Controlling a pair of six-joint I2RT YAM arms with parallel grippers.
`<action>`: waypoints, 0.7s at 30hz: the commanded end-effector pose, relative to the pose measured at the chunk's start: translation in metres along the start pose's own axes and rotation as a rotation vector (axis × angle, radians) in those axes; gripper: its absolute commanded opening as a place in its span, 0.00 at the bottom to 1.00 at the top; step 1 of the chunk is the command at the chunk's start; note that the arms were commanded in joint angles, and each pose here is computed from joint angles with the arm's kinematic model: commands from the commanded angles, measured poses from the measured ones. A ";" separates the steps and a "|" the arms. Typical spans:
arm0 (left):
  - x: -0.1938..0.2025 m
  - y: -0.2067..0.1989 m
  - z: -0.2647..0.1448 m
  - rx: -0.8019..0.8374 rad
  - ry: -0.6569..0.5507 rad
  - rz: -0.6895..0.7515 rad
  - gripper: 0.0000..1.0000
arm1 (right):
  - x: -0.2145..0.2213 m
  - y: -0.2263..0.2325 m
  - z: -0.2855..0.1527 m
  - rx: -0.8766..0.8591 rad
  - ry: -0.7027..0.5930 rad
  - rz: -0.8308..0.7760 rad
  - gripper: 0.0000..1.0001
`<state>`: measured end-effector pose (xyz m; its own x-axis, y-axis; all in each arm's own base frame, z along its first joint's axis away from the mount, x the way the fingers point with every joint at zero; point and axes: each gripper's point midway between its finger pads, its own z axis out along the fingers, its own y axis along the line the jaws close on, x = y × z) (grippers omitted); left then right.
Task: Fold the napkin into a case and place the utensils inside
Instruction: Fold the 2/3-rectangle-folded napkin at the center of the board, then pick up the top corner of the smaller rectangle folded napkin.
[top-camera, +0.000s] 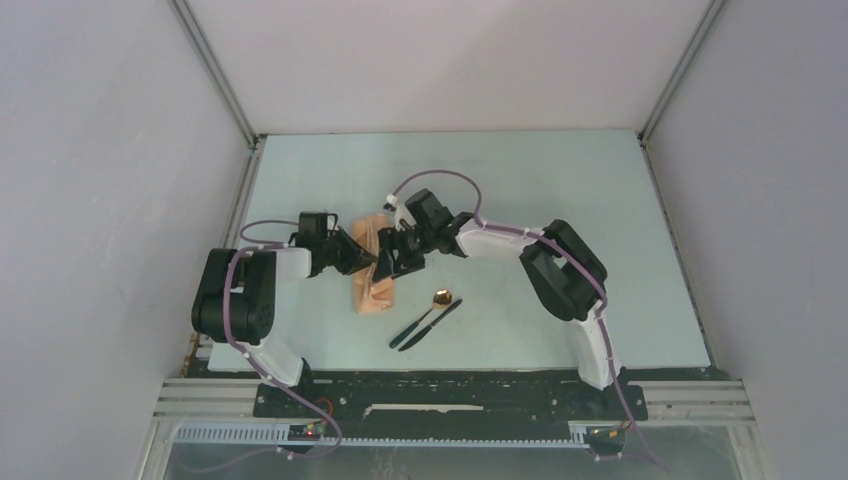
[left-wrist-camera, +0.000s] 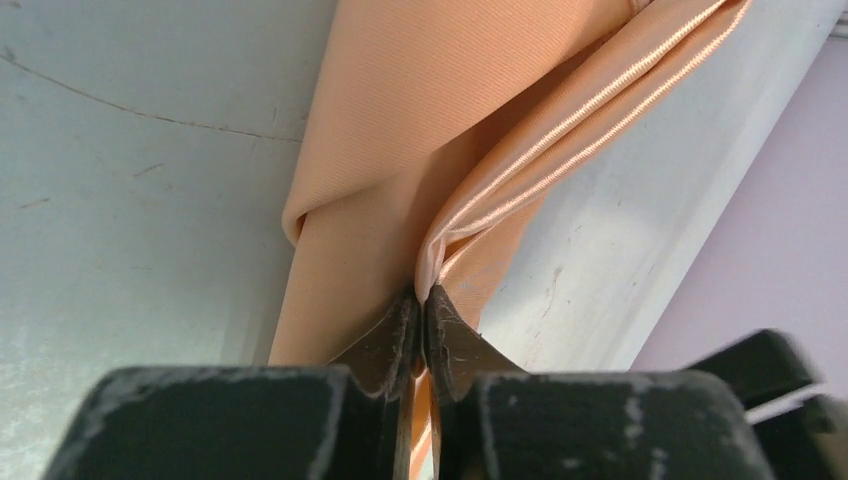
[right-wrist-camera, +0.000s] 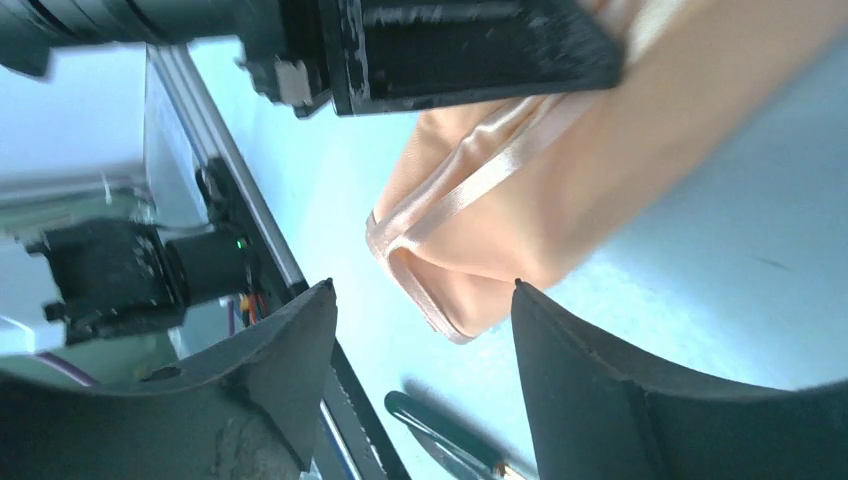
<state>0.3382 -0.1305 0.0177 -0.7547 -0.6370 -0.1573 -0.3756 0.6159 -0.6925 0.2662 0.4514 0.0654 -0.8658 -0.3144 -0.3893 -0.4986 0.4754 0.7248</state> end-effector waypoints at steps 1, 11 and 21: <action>0.001 0.016 0.002 -0.060 -0.002 -0.004 0.10 | -0.058 -0.009 -0.051 0.162 -0.215 0.097 0.73; 0.003 0.016 -0.002 -0.059 -0.004 -0.008 0.10 | -0.156 -0.046 -0.047 0.291 -0.437 0.124 0.64; 0.004 0.015 -0.006 -0.052 -0.014 -0.006 0.10 | -0.174 -0.050 -0.010 0.263 -0.404 0.071 0.50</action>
<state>0.3369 -0.1288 0.0182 -0.7504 -0.6406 -0.1628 -0.3771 0.6172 -0.6905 0.4411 0.4658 0.0959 -0.8347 0.0629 -0.5472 -0.3608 0.6881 0.6295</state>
